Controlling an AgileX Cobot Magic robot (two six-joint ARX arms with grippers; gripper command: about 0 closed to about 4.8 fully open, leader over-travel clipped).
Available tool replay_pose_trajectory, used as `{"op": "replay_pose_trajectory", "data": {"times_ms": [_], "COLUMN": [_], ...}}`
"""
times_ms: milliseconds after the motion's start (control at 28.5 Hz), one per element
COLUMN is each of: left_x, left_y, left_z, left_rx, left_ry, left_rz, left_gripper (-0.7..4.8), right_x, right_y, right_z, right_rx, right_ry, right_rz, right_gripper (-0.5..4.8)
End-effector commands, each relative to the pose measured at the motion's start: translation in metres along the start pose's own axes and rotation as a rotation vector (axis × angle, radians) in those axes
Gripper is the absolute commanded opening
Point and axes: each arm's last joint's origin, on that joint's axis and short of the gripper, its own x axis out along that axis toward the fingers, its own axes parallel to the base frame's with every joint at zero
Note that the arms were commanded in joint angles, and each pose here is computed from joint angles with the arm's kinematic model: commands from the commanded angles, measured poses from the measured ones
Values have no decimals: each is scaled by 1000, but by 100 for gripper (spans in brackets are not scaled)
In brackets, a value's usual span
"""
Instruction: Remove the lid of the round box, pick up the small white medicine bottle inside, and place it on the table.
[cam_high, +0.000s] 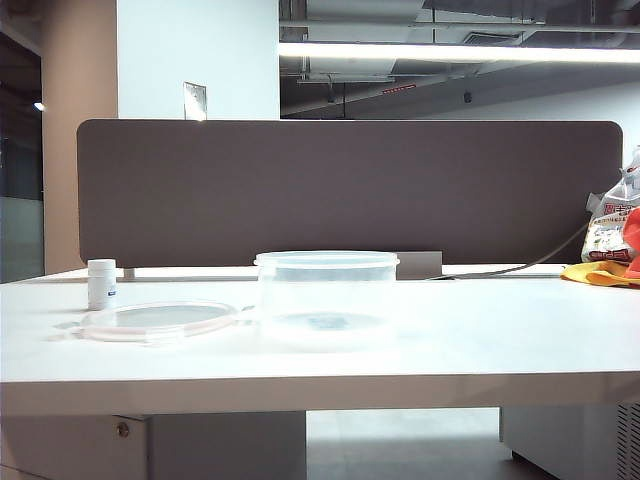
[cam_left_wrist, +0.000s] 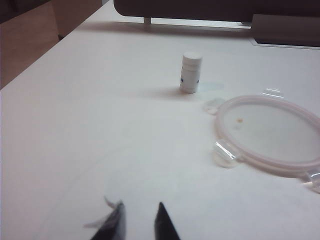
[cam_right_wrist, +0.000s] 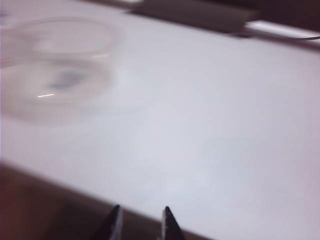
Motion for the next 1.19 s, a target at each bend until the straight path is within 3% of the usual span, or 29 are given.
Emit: {"op": "replay_pose_trajectory", "data": {"times_ms": [35,281,1195], "left_x": [1,1,1], "left_y": [0,0,0], "left_z": [-4,-4,-4], "left_rx": [1,1,1], "left_ry": [19,19,19], "left_rz": [-3,-3,-3], "left_gripper": [83,83,83], "right_x": [-1,-3,-3], "right_y": [-10,-25,-24], "right_z": [1,4,0], "right_rx": [-7,84,98], "right_ry": [-14,-97,-61], "right_rz": [-225,-423,-417], "right_gripper": [107,107,108]}}
